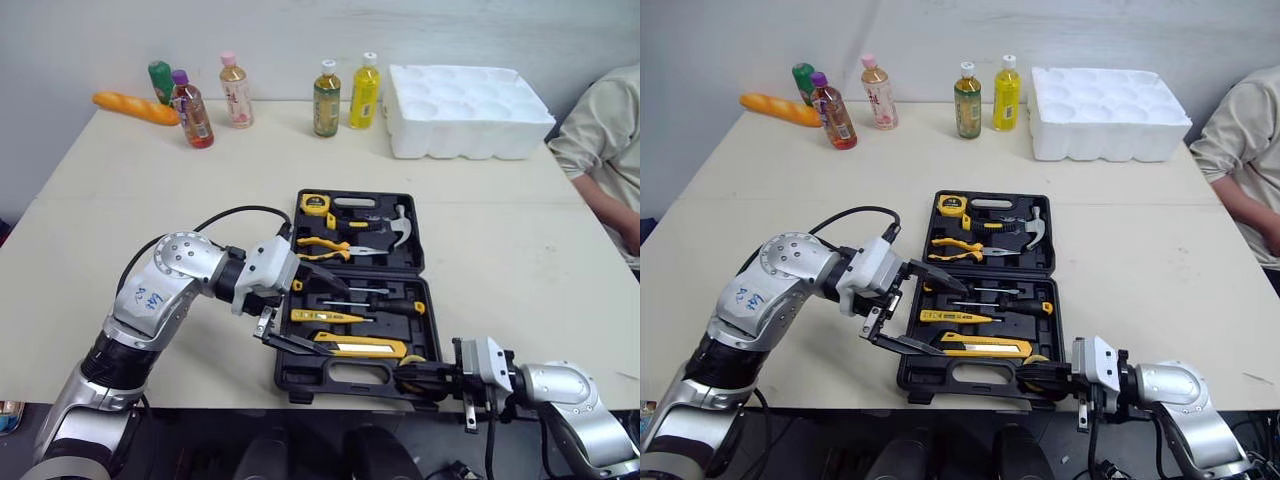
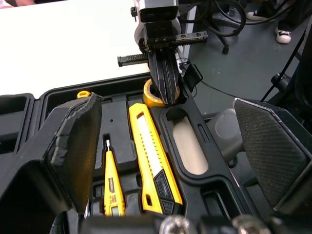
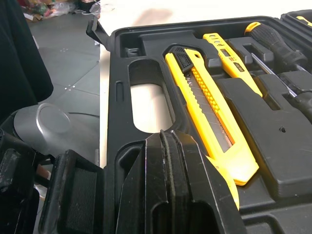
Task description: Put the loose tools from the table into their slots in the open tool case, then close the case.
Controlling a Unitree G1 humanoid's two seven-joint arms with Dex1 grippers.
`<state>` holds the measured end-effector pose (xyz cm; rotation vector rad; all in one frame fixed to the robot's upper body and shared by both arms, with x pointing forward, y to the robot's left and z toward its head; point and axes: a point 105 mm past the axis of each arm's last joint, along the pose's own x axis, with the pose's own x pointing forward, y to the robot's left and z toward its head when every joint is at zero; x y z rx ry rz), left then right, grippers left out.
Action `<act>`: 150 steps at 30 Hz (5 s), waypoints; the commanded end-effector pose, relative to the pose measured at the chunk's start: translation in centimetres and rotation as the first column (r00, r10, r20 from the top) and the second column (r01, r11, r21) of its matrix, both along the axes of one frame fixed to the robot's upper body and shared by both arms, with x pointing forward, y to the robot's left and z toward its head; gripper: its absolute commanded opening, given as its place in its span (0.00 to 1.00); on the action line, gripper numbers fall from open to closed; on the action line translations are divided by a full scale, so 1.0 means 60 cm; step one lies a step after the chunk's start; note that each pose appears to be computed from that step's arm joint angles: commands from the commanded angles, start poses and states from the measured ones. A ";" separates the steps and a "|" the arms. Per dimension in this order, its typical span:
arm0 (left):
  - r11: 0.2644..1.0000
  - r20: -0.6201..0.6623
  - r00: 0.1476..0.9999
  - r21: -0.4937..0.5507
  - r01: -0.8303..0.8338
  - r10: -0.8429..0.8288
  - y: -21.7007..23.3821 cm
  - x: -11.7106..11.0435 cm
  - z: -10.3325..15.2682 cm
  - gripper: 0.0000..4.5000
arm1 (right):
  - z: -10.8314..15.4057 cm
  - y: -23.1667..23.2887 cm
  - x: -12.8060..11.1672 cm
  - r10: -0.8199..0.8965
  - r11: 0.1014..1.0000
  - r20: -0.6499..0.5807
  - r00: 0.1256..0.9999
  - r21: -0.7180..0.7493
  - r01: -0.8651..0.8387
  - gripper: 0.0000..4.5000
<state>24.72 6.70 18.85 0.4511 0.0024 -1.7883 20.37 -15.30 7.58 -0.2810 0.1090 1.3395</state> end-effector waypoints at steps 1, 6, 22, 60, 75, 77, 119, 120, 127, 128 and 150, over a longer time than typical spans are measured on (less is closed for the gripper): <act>1.000 0.042 0.999 -0.005 -0.003 0.003 0.001 -0.001 0.013 1.00 | -0.042 -0.031 -0.003 -0.082 0.995 -0.125 0.989 -0.074 0.073 0.02; 0.997 0.036 0.997 -0.008 -0.072 0.072 0.012 0.008 0.007 1.00 | 0.027 -0.002 0.002 -0.031 0.999 -0.125 0.992 0.014 0.033 0.02; 0.704 0.142 0.711 0.101 -0.703 0.689 0.206 0.160 -0.078 0.64 | 0.128 -0.110 0.180 -0.525 0.813 0.170 0.834 -0.190 0.550 0.00; 0.766 -0.046 0.765 0.073 -0.638 0.642 0.058 0.168 -0.115 0.02 | 0.098 -0.037 0.231 -0.442 0.838 0.195 0.876 -0.260 0.480 0.00; 0.741 -0.013 0.743 0.093 -0.665 0.669 0.078 0.167 -0.118 0.02 | 0.094 -0.067 0.231 -0.454 0.790 0.253 0.854 -0.329 0.517 0.00; 0.722 0.004 0.727 0.108 -0.683 0.687 0.092 0.172 -0.120 0.02 | 0.096 -0.078 0.230 -0.458 0.774 0.272 0.846 -0.346 0.530 0.00; 0.435 -0.297 0.335 0.398 -0.808 0.894 0.089 0.237 -0.086 0.59 | 0.143 -0.051 0.304 -0.772 0.635 -0.289 0.567 -0.299 0.713 0.66; 0.435 -0.293 0.337 0.400 -0.807 0.895 0.088 0.236 -0.088 0.48 | 0.142 -0.049 0.303 -0.771 0.636 -0.289 0.567 -0.298 0.712 0.53; 0.494 -0.335 0.376 0.426 -0.758 0.864 0.069 0.219 -0.105 0.07 | 0.139 -0.035 0.298 -0.762 0.644 -0.322 0.562 -0.285 0.710 0.00; 0.494 -0.334 0.376 0.428 -0.757 0.864 0.068 0.219 -0.108 0.06 | 0.140 -0.034 0.298 -0.763 0.643 -0.321 0.561 -0.284 0.712 0.00; 0.555 -0.121 0.573 -0.155 -0.817 0.810 0.040 0.269 0.070 0.01 | 0.300 -0.011 0.328 -0.745 0.647 -0.067 0.664 0.174 0.743 0.00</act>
